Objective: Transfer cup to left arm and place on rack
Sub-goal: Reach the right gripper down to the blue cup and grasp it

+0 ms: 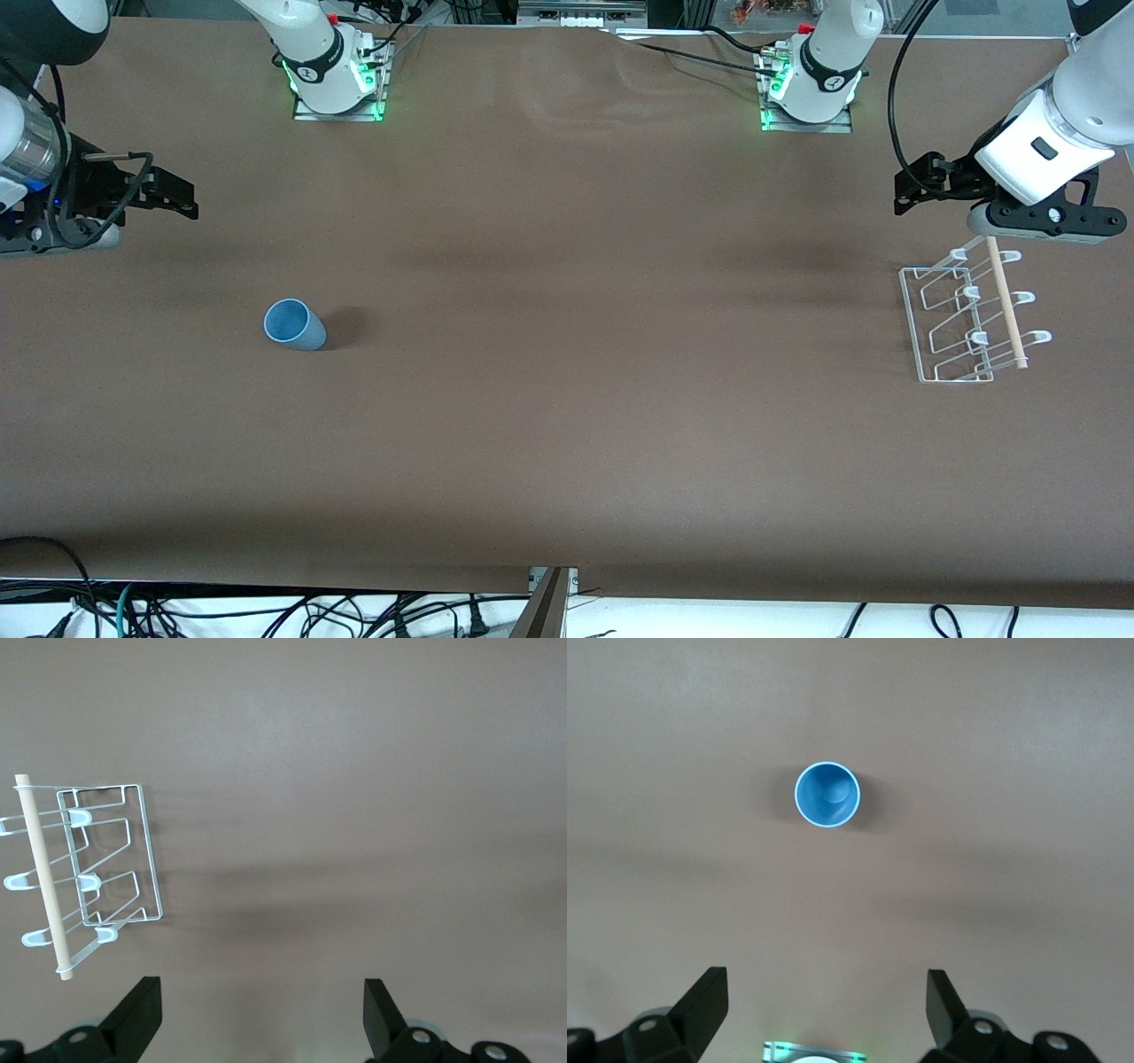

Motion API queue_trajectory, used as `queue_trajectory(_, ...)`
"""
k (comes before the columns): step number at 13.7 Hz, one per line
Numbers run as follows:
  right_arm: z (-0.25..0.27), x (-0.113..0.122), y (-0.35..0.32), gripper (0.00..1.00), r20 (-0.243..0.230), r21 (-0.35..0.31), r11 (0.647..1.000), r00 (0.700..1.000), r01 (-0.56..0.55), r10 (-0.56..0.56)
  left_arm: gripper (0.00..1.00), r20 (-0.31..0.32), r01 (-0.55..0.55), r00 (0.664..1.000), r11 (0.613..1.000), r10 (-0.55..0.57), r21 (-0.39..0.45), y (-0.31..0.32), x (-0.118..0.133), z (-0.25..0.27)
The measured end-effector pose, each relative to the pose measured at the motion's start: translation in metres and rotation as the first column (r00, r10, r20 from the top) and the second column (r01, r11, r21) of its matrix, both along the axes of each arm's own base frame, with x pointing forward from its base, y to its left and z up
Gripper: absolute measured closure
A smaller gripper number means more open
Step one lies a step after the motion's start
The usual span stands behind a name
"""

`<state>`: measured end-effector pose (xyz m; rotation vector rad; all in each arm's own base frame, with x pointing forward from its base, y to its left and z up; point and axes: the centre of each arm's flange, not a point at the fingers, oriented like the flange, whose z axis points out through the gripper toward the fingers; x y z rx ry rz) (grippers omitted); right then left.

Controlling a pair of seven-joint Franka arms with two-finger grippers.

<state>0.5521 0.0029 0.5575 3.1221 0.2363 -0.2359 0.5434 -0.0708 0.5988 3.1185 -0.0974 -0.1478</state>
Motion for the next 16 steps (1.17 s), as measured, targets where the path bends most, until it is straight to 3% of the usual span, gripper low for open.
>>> queue_trajectory(3, -0.024, 0.008, -0.008, 0.00, -0.045, 0.002, 1.000, 0.999, -0.007, 0.007, 0.00, 0.000, 0.000, 1.000, 1.000, 0.000, 0.000, 0.000, 0.000, 0.000)
queue_trajectory(7, -0.095, 0.033, -0.013, 0.00, -0.123, -0.004, 1.000, 0.992, 0.001, -0.002, 0.00, 0.000, 0.000, 1.000, 1.000, 0.000, 0.000, 0.000, 0.000, 0.000)
queue_trajectory(16, -0.247, 0.059, -0.014, 0.00, -0.042, -0.012, 1.000, 0.999, -0.010, 0.010, 0.00, 0.000, 0.000, 1.000, 1.000, 0.000, 0.000, 0.000, 0.000, 0.000)
